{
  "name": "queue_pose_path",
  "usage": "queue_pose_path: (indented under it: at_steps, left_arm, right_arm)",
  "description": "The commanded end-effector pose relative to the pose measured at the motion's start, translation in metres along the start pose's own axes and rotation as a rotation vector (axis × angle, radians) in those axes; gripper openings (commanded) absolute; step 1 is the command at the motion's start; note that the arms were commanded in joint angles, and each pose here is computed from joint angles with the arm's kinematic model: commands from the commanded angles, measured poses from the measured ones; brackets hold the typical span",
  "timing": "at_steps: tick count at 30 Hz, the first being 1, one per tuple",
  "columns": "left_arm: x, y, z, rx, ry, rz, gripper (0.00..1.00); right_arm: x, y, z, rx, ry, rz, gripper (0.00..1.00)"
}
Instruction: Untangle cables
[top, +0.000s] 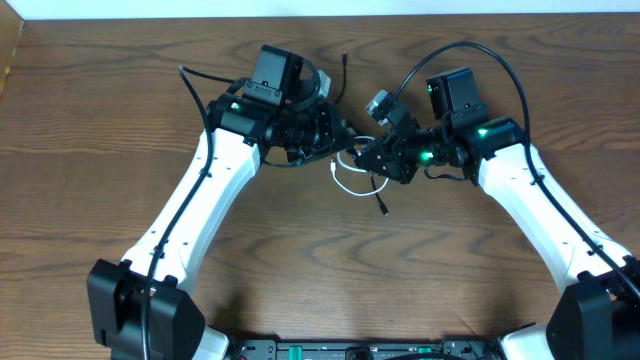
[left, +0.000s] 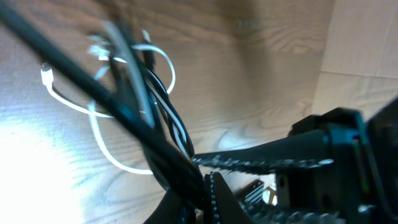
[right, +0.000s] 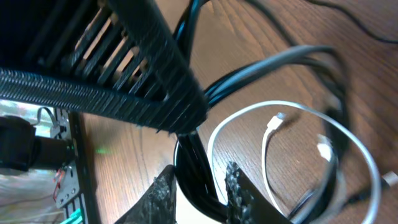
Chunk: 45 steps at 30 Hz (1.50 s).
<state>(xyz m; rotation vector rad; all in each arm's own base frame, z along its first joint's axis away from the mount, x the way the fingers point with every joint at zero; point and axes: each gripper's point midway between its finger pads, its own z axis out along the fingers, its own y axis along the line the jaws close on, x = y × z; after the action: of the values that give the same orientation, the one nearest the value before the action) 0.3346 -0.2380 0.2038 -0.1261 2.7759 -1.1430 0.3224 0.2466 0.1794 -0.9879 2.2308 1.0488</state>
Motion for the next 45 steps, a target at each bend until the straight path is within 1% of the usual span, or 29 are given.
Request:
queue_pose_path:
  at_steps: [1,6,7,13,17,22,23,24,25,26,27,30,35,39,41,43,45]
  left_arm:
    - [0.008,-0.003,0.000,0.021,0.040,0.017,0.08]
    - [0.005,-0.005,0.000,0.028,0.029,0.025,0.07]
    - [0.005,-0.005,0.000,0.029,0.028,0.023,0.07]
    - [0.003,-0.006,0.000,0.034,0.022,0.029,0.07]
    - [0.003,-0.007,0.000,0.035,0.021,-0.009,0.08]
    - [0.004,-0.016,-0.001,0.083,0.036,-0.046,0.07]
    - [0.004,-0.020,-0.001,0.102,0.041,-0.050,0.07]
    - [0.004,-0.024,-0.002,0.123,0.046,-0.053,0.07]
    - [0.004,-0.029,-0.002,0.149,0.053,-0.057,0.07]
    - [0.004,-0.035,-0.003,0.178,0.062,-0.069,0.07]
    - [0.004,-0.038,-0.004,0.192,0.068,-0.072,0.07]
    - [0.007,-0.047,-0.006,0.238,0.094,-0.077,0.08]
    - [0.008,-0.047,-0.006,0.241,0.100,-0.078,0.07]
    - [0.008,-0.047,-0.006,0.242,0.097,-0.074,0.08]
    - [0.007,-0.047,-0.006,0.240,0.094,-0.072,0.07]
    - [0.006,-0.049,-0.006,0.246,0.089,-0.064,0.07]
    - [0.006,-0.049,-0.006,0.245,0.090,-0.064,0.07]
  right_arm:
    - [-0.002,-0.005,0.001,0.024,0.002,-0.023,0.14]
    - [-0.003,-0.002,0.001,0.009,-0.002,0.009,0.01]
    - [-0.003,-0.001,0.001,0.003,-0.003,0.017,0.01]
    - [-0.003,-0.001,0.001,0.000,-0.004,0.030,0.01]
    - [-0.003,0.000,0.003,0.001,0.000,0.026,0.09]
    - [-0.001,0.005,0.007,0.001,0.013,0.049,0.10]
    - [0.000,0.001,0.008,0.029,0.019,0.073,0.09]
    - [0.001,-0.009,0.008,0.087,0.026,0.127,0.13]
    - [0.005,-0.024,0.007,0.177,0.031,0.226,0.19]
    - [0.008,-0.037,0.006,0.243,0.029,0.320,0.20]
    - [0.009,-0.041,0.006,0.260,0.026,0.353,0.19]
    - [0.014,-0.052,0.011,0.266,0.022,0.468,0.20]
    - [0.014,-0.053,0.019,0.174,0.017,0.517,0.24]
    - [0.018,-0.056,0.021,0.168,0.025,0.589,0.26]
    - [0.023,-0.061,0.022,0.193,0.034,0.646,0.27]
    - [0.038,-0.077,0.019,0.298,0.049,0.777,0.29]
    - [0.041,-0.082,0.019,0.314,0.053,0.789,0.29]
